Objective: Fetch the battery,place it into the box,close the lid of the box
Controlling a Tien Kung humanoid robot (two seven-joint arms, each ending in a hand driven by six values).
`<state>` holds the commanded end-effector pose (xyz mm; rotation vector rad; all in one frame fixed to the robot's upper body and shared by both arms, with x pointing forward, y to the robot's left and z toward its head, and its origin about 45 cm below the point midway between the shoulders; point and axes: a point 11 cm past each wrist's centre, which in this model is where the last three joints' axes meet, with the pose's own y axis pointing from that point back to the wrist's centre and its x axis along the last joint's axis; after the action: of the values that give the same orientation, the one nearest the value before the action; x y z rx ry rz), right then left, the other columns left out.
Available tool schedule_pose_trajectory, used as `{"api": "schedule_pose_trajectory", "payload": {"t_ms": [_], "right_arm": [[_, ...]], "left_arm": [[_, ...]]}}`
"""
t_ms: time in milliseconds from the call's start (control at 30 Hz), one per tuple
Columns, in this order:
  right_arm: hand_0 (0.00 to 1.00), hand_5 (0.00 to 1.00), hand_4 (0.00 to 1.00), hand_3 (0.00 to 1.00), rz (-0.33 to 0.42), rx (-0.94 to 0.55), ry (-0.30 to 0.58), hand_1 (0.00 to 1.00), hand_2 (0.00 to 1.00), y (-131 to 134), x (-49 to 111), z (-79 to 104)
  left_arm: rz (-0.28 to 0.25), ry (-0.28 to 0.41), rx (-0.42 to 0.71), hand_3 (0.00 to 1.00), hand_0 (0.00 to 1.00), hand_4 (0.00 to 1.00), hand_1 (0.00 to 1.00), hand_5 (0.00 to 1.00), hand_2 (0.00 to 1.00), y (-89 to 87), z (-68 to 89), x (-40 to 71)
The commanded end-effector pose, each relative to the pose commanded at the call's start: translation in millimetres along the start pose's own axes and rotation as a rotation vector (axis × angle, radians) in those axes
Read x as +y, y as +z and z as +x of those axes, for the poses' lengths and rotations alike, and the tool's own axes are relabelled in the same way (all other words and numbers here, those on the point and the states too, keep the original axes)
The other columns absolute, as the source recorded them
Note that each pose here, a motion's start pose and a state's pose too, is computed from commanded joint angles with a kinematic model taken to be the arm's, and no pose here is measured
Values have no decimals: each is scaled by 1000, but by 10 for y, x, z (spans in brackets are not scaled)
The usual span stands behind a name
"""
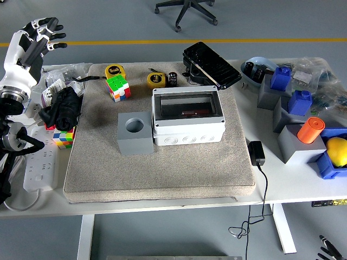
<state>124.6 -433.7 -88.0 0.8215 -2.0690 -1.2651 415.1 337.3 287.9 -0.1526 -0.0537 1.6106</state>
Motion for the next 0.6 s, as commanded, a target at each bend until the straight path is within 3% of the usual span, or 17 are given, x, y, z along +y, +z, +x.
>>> {"api": "schedule_pose_trajectory", "payload": {"t_ms": [267, 300, 467, 500, 600], "right_arm": [[698, 485, 998, 575, -19, 28, -26, 685, 671, 21, 1, -41], [809, 622, 998, 779, -27, 36, -31, 787, 749, 27, 1, -48], [809, 622, 998, 779, -57, 63, -65, 787, 749, 34, 3, -97], [918, 816, 998, 886, -61, 64, -70, 901, 851, 35, 3, -104], [918, 816, 998, 886, -74, 59, -90, 901, 851, 43, 5, -128]], "left_arm": [[14, 22, 8, 579, 415, 951, 573, 432, 562, -36, 75, 29], [15, 23, 10, 579, 414, 953, 575, 431, 563, -39, 77, 30], [20, 14, 6, 579, 414, 953, 575, 431, 563, -56, 52, 36], [21, 13, 6, 579, 413, 954, 572, 431, 561, -58, 49, 37], [23, 12, 6, 579, 413, 954, 572, 431, 561, -64, 42, 36]]}}
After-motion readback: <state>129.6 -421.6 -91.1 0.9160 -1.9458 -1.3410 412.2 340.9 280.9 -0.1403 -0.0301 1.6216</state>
